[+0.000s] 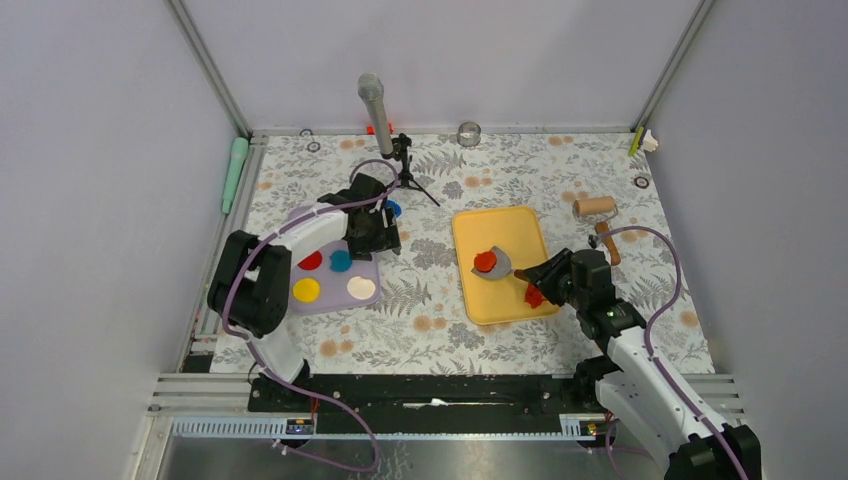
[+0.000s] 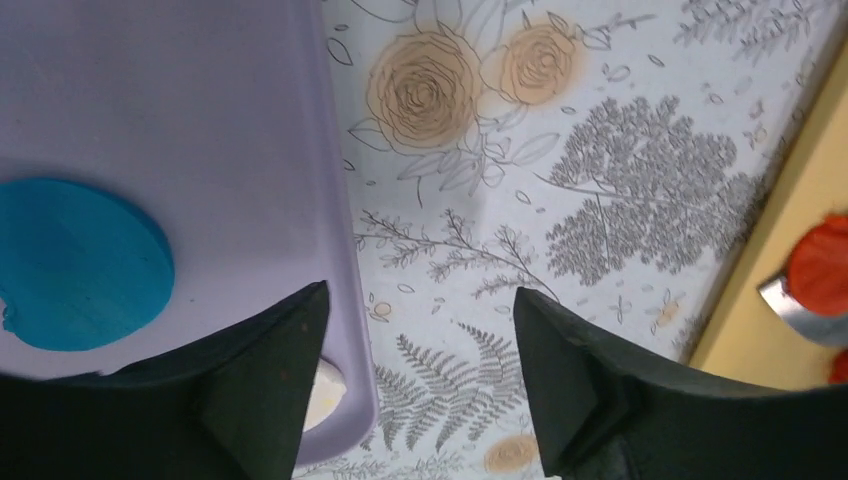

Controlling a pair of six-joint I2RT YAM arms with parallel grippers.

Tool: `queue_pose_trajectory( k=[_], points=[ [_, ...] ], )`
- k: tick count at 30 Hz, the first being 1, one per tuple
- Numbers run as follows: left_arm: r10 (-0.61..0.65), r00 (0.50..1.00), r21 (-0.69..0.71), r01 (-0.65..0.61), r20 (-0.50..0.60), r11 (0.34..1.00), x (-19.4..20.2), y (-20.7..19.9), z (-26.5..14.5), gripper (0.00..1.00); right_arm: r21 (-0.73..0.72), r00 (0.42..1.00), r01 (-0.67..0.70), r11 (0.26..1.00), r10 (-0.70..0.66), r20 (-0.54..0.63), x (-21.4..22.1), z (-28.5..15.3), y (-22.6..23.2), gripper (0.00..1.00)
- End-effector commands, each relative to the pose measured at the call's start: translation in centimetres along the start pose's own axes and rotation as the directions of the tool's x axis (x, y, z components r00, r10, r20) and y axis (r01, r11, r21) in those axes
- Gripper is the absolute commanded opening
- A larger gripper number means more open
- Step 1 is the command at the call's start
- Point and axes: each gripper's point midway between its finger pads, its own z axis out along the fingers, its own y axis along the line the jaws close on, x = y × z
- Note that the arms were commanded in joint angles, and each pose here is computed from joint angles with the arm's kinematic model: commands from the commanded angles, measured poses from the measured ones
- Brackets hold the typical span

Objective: Roll out the dumpling wrappers from the dough
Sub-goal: Move the plate to the center of the board.

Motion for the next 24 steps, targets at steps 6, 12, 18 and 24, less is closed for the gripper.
queue_pose_trajectory(
  k=[6,12,18,24],
  points=[
    [0.031,0.984,-0.156,-0.003,0.174,0.988,-3.2,1.5,2.3,0.63,-0.071,1.000,0.004,0.997,-0.003,0.017,-0.8,-0.7,1.9,0.00],
    [0.049,0.990,-0.207,-0.021,0.135,0.978,-2.5,2.4,4.2,0.51,-0.075,0.999,-0.011,0.997,0.013,0.031,-1.0,-0.8,2.0,0.00],
    [0.063,0.991,-0.200,-0.038,0.121,0.979,-1.1,1.6,3.9,0.11,-0.076,1.000,-0.016,0.997,0.018,0.026,-0.9,-0.8,2.0,0.00],
    [0.106,0.994,-0.176,-0.107,-0.016,0.978,4.7,1.3,3.2,0.00,-0.083,1.000,0.010,0.996,-0.008,0.028,-1.3,-0.9,2.7,0.00]
  ],
)
